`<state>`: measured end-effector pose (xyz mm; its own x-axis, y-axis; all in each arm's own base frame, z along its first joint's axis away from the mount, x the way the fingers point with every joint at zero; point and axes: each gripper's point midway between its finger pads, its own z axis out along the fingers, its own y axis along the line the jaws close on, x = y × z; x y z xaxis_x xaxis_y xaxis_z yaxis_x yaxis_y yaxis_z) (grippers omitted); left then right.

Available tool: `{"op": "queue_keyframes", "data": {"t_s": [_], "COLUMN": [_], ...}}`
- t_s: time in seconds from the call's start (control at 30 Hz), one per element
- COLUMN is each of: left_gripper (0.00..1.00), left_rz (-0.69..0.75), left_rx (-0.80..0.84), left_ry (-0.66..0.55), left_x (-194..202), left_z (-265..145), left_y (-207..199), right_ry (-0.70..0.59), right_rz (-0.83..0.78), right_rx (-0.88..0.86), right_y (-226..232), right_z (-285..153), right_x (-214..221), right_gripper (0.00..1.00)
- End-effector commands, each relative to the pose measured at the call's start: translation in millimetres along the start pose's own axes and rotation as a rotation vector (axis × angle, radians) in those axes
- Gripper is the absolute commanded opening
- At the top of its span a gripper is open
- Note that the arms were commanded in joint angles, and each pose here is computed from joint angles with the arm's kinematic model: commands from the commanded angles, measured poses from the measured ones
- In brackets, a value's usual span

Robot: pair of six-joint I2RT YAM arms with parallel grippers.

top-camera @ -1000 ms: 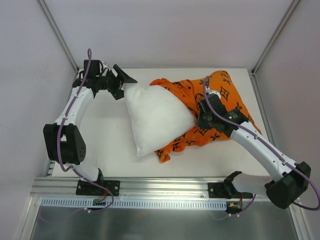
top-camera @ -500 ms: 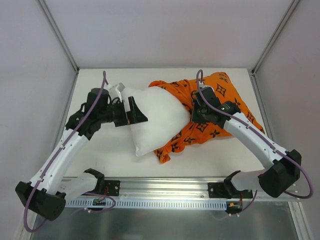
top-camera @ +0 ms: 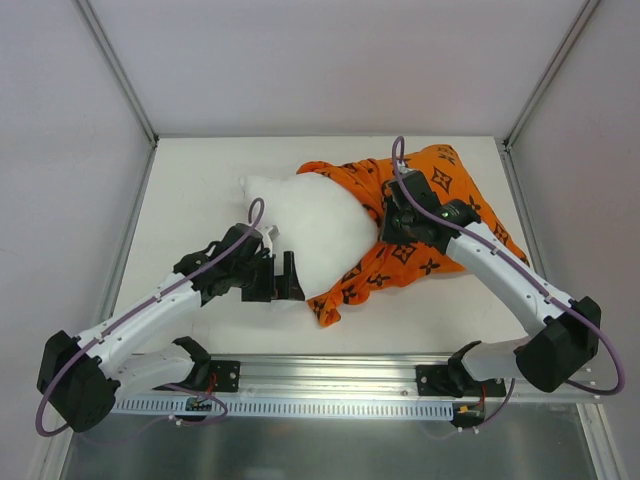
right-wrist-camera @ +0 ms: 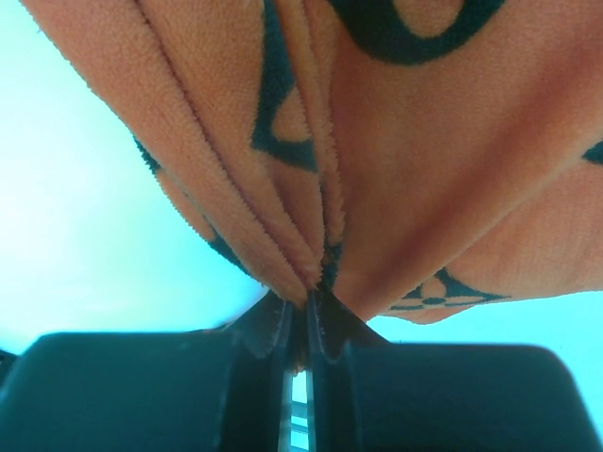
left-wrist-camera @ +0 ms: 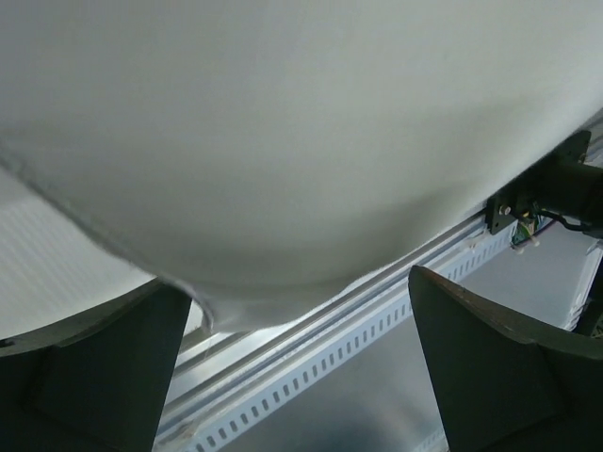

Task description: Remove the pillowcase from the pillow

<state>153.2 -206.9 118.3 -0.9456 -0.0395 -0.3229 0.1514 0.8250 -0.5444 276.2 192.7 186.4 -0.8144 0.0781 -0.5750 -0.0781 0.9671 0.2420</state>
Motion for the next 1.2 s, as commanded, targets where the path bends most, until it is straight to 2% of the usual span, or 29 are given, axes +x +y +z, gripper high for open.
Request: {"op": "queue_keyframes", "data": {"t_s": [0.0, 0.1, 0.13, 0.17, 0.2, 0.23, 0.27, 0.3, 0.37, 0.4, 0.53, 0.63, 0.77, 1.0, 1.07, 1.17], "left_gripper": [0.99, 0.98, 0.85, 0.73, 0.55, 0.29, 0.00, 0.00, 0.00, 0.00, 0.00, 0.00, 0.00, 0.00, 0.00, 0.00], "left_rz": [0.036, 0.032, 0.031, 0.031, 0.036, 0.034, 0.025, 0.019, -0.018, -0.026, -0.068, -0.081, -0.080, -0.078, -0.081, -0.074], "left_rx": [0.110, 0.151, 0.161, 0.179, 0.192, 0.198, 0.205, 0.210, 0.226, 0.236, 0.280, 0.309, 0.327, 0.335, 0.343, 0.353], "left_ry": [-0.039, 0.000, 0.012, 0.002, -0.009, -0.023, -0.041, -0.049, -0.072, -0.092, -0.173, -0.234, -0.248, -0.254, -0.259, -0.260], "left_x": [-16, -18, -19, -24, -28, -32, -39, -41, -48, -52, -68, -85, -95, -103, -103, -101], "left_z": [13, 26, 30, 28, 27, 24, 21, 18, 11, 6, -18, -40, -54, -62, -65, -69], "left_y": [-23, -32, -34, -41, -45, -49, -55, -58, -66, -70, -88, -104, -118, -127, -128, -130], "right_ry": [-0.033, -0.039, -0.032, -0.026, -0.019, -0.004, -0.004, -0.023, -0.036, -0.076, -0.115, -0.113, -0.043, 0.057, 0.007, -0.080], "right_rz": [0.014, 0.014, 0.009, -0.007, -0.017, -0.026, -0.033, -0.039, -0.056, -0.053, -0.064, -0.126, -0.234, -0.261, -0.251, -0.196], "right_rx": [-0.043, -0.042, -0.040, -0.040, -0.057, -0.056, -0.059, -0.066, -0.057, -0.051, -0.122, -0.240, -0.331, -0.263, -0.181, -0.136], "right_y": [11, 9, 9, 8, 11, 10, 10, 9, 7, 2, 12, 37, 62, 66, 56, 48], "right_z": [-9, -10, -11, -11, -14, -18, -21, -30, -42, -54, -72, -69, -56, -13, 1, 8], "right_x": [-14, -14, -12, -11, -11, -8, -8, -10, -6, -7, 11, 33, 65, 91, 83, 61], "right_gripper": [0.01, 0.01, 0.01, 0.11, 0.25, 0.42, 0.73, 0.84, 0.99, 0.97, 0.96, 0.96, 0.96, 0.96, 1.00, 0.74]}}
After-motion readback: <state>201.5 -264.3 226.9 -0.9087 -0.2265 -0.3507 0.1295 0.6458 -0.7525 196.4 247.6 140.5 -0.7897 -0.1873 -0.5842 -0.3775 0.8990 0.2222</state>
